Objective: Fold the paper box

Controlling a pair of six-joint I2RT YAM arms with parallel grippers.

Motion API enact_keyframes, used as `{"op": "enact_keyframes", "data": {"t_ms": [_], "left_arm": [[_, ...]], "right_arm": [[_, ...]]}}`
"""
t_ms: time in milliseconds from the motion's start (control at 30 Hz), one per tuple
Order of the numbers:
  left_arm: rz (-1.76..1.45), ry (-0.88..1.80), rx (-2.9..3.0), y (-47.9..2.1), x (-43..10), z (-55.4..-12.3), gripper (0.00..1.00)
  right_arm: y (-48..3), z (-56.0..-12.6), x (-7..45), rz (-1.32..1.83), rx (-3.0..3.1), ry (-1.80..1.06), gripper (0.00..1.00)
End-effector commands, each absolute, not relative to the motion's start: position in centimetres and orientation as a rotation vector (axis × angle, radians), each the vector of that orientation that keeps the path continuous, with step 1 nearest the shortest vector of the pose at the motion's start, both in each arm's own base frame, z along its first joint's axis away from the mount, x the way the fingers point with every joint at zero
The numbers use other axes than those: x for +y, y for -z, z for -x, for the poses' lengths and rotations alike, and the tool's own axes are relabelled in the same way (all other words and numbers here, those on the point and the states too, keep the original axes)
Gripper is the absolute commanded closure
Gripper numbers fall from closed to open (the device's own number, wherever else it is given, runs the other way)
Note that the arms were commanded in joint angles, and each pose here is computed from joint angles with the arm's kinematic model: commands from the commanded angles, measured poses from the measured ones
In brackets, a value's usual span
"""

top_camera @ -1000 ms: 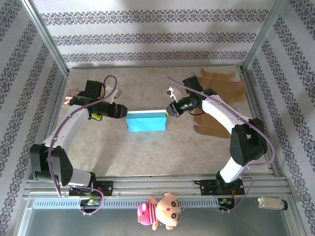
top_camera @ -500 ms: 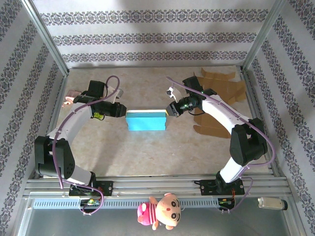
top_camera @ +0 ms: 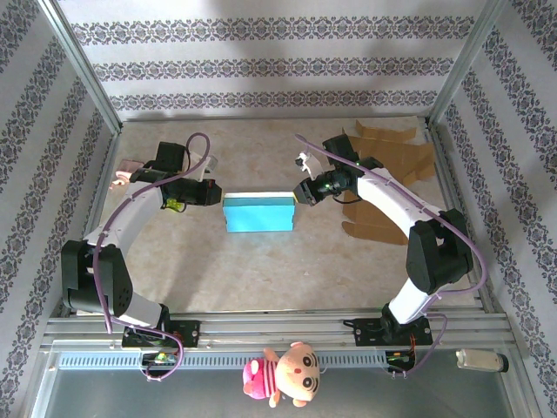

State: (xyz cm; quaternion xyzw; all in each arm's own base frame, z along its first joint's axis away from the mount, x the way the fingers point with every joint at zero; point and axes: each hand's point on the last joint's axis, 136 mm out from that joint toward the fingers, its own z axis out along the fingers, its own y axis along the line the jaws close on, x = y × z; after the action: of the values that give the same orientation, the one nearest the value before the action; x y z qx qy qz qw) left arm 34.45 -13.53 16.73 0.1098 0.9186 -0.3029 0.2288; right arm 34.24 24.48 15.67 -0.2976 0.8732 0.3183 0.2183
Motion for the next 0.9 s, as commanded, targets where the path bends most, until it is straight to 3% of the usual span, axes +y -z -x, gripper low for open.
{"op": "enact_keyframes", "data": {"t_ms": [0, 867], "left_arm": [[-0.245, 0.912, 2.537, -16.1, -13.9, -34.8, 1.00], [-0.097, 0.893, 2.586, -14.2, -13.8, -33.3, 1.00]], "right_arm": [[-14.8, -33.9, 24.8, 0.797, 2.458, -0.862, 0.87], [-16.7, -34.4, 25.6, 0.283, 2.537, -0.917, 0.86]]}}
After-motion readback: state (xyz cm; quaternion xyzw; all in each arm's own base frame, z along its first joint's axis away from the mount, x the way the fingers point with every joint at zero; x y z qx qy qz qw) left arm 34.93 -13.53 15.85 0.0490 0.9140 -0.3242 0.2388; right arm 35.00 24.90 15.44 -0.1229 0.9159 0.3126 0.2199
